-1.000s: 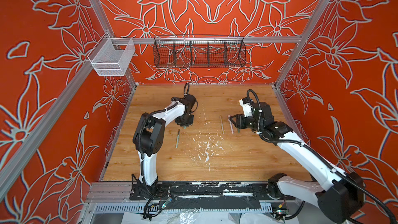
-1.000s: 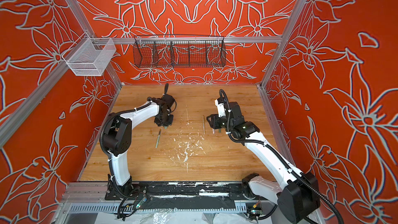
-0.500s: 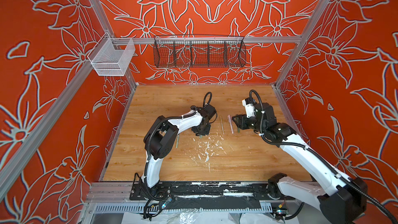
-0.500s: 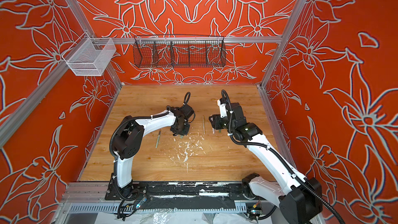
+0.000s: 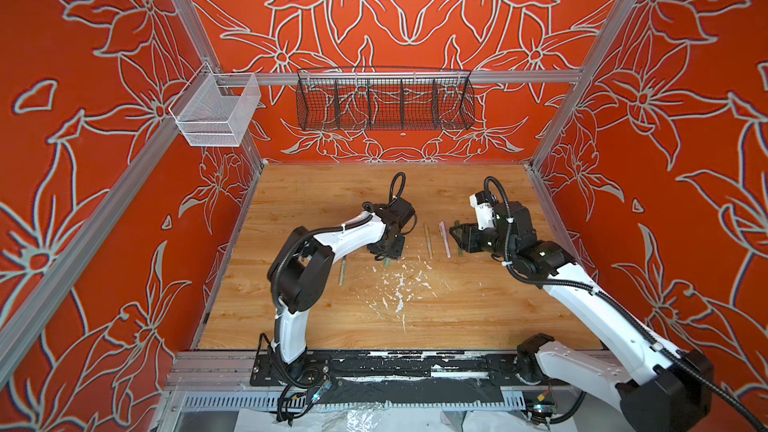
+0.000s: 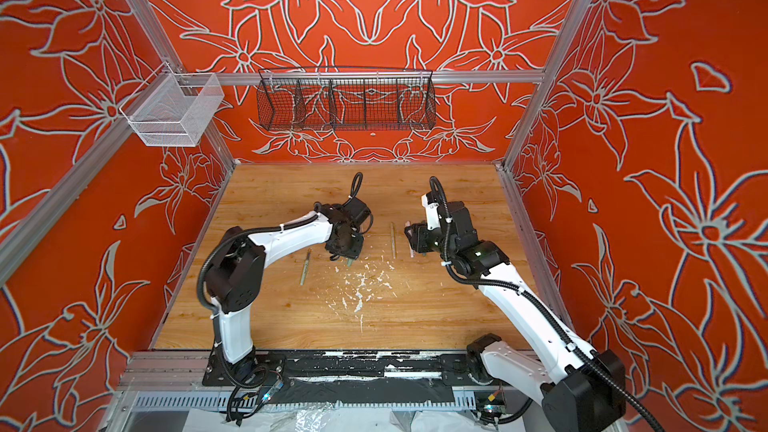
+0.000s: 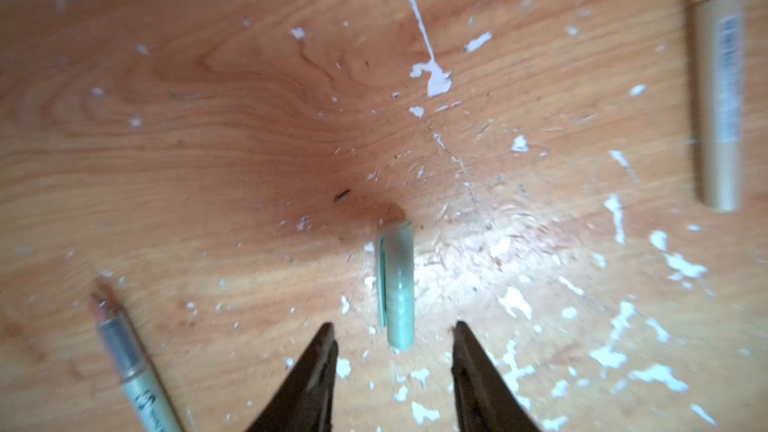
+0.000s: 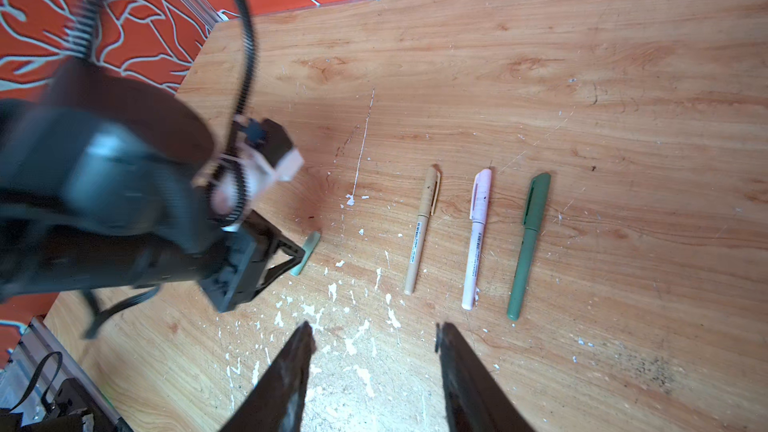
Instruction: Insert the pens into the pen caps
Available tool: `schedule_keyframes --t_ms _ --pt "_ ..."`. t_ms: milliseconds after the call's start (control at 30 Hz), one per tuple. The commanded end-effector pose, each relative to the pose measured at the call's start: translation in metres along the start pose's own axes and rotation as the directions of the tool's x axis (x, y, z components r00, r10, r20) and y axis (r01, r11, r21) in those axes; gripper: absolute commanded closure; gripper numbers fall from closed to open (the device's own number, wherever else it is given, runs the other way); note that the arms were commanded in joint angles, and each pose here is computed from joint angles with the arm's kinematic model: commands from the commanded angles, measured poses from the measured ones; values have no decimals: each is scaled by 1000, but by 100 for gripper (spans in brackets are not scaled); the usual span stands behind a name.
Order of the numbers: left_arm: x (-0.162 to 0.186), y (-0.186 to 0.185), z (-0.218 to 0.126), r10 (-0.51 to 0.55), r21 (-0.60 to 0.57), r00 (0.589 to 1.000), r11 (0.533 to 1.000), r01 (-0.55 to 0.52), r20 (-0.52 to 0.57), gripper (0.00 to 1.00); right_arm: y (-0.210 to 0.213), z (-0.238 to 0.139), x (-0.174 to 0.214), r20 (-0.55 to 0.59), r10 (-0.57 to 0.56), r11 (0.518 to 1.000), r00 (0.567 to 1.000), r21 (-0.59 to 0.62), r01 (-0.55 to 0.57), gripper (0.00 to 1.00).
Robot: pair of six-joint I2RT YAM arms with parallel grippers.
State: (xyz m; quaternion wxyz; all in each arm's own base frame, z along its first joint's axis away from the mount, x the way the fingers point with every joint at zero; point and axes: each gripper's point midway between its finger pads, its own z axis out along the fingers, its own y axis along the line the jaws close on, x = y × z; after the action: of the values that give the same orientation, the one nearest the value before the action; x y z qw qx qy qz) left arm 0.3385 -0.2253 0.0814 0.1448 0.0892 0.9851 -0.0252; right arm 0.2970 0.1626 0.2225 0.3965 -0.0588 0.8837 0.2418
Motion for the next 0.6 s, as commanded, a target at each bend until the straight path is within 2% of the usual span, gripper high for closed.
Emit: schedule_keyframes --t_ms 0,133,233,333,567 --pt "7 41 -28 -110 -49 992 992 113 57 54 4 -2 7 -15 21 1000 1000 -22 -21 50" --pt "45 87 -20 -272 -59 962 960 273 33 55 9 3 11 -31 53 997 998 -57 -55 54" --pt "71 102 -15 -327 -58 945 943 328 20 55 12 10 16 -44 76 994 996 -79 -79 60" --pt "88 107 -8 -353 -53 935 934 353 -1 56 14 15 18 -55 86 992 995 -90 -91 63" --pt "101 119 16 -374 -64 926 926 371 -46 62 22 17 17 -67 79 990 995 -109 -86 64"
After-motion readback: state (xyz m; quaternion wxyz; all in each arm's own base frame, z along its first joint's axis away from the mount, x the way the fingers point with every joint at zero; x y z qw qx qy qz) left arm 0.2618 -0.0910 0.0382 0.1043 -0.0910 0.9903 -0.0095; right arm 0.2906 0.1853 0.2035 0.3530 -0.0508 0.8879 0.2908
